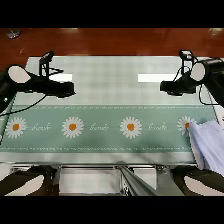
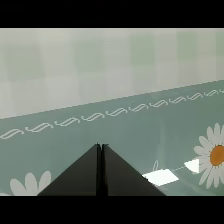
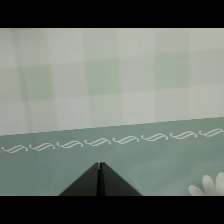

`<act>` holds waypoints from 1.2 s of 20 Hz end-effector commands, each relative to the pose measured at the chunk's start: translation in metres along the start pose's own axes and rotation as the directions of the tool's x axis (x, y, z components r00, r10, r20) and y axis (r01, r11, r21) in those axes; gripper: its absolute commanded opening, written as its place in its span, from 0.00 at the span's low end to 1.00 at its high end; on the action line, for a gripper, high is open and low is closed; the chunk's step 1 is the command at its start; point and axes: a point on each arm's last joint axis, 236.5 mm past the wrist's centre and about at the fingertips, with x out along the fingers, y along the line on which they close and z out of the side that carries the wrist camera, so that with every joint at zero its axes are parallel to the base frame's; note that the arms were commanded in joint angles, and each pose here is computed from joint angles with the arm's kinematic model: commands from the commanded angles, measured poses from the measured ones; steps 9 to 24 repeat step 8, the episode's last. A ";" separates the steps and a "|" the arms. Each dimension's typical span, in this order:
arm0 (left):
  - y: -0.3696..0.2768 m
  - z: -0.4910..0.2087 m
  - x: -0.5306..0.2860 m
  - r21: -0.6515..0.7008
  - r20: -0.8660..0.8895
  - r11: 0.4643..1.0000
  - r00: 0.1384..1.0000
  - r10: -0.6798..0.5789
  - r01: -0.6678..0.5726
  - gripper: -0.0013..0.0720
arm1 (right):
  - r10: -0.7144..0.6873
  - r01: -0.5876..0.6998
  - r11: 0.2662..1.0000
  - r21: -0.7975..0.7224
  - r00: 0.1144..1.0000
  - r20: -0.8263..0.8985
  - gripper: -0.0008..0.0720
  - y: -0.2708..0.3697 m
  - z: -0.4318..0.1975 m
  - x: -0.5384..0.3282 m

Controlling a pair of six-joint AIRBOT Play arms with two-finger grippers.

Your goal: Fold the shirts.

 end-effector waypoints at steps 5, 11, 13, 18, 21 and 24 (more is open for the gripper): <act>0.008 -0.001 0.002 -0.020 -0.010 1.000 1.000 0.009 -0.009 0.05 | -0.010 0.010 1.000 -0.001 1.000 -0.003 0.05 0.000 0.000 0.003; 0.008 -0.001 0.002 -0.020 -0.011 1.000 1.000 0.009 -0.009 0.05 | -0.010 0.010 1.000 -0.001 1.000 -0.003 0.05 0.000 0.000 0.003; 0.008 -0.001 0.002 -0.020 -0.011 1.000 1.000 0.009 -0.009 0.05 | -0.010 0.010 1.000 -0.001 1.000 -0.003 0.05 0.000 0.000 0.003; 0.008 -0.001 0.002 -0.020 -0.011 1.000 1.000 0.009 -0.009 0.05 | -0.010 0.010 1.000 -0.001 1.000 -0.003 0.05 0.000 0.000 0.003; 0.008 -0.001 0.002 -0.020 -0.011 1.000 1.000 0.009 -0.009 0.05 | -0.010 0.010 1.000 -0.001 1.000 -0.003 0.05 0.000 0.000 0.003; 0.008 -0.001 0.002 -0.020 -0.011 1.000 1.000 0.009 -0.009 0.05 | -0.010 0.010 1.000 -0.001 1.000 -0.003 0.05 0.000 0.000 0.003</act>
